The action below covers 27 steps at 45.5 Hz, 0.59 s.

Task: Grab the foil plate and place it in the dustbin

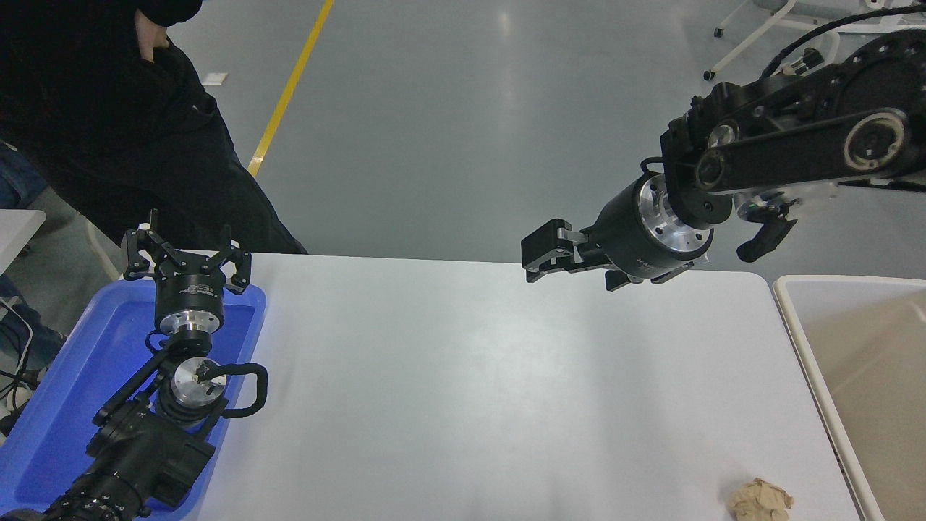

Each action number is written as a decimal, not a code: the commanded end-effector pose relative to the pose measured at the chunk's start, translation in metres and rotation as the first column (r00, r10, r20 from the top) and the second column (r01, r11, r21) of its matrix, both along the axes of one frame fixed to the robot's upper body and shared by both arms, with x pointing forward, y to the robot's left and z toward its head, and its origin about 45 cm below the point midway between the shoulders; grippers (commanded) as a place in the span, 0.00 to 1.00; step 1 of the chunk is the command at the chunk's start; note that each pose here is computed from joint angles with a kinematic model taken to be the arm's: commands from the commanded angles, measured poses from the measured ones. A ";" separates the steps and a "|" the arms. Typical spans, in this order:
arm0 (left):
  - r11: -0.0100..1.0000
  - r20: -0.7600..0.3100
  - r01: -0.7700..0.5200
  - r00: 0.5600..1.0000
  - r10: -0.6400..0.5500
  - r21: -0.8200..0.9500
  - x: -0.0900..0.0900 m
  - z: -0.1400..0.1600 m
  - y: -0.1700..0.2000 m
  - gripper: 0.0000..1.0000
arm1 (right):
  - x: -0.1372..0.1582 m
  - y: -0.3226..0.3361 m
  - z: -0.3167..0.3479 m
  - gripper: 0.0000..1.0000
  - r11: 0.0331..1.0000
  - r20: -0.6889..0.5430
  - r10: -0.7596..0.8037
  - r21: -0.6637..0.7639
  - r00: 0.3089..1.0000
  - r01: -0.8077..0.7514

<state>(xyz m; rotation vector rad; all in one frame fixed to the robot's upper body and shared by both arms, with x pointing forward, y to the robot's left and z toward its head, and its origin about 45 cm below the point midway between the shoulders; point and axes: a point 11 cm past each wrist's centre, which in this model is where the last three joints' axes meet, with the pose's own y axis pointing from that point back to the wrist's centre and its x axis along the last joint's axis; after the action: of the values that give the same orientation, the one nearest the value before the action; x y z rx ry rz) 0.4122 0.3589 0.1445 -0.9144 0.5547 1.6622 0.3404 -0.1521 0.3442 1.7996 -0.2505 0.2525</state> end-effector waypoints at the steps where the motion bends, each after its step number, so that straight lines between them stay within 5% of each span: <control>1: 1.000 0.001 -0.001 1.000 0.001 0.000 0.000 0.000 0.000 0.99 | -0.008 -0.020 0.000 1.00 0.999 -0.080 -0.035 -0.042 0.996 0.031; 27: 1.000 0.001 -0.001 1.000 0.001 0.000 0.000 0.000 0.000 0.99 | -0.019 -0.074 0.015 1.00 0.984 -0.127 -0.023 -0.180 0.992 0.000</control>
<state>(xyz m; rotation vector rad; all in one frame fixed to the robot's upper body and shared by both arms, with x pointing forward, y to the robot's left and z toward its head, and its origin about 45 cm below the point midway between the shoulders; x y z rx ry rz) 0.4122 0.3590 0.1446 -0.9144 0.5545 1.6623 0.3226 -0.1996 0.3564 1.7157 -0.1748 0.1080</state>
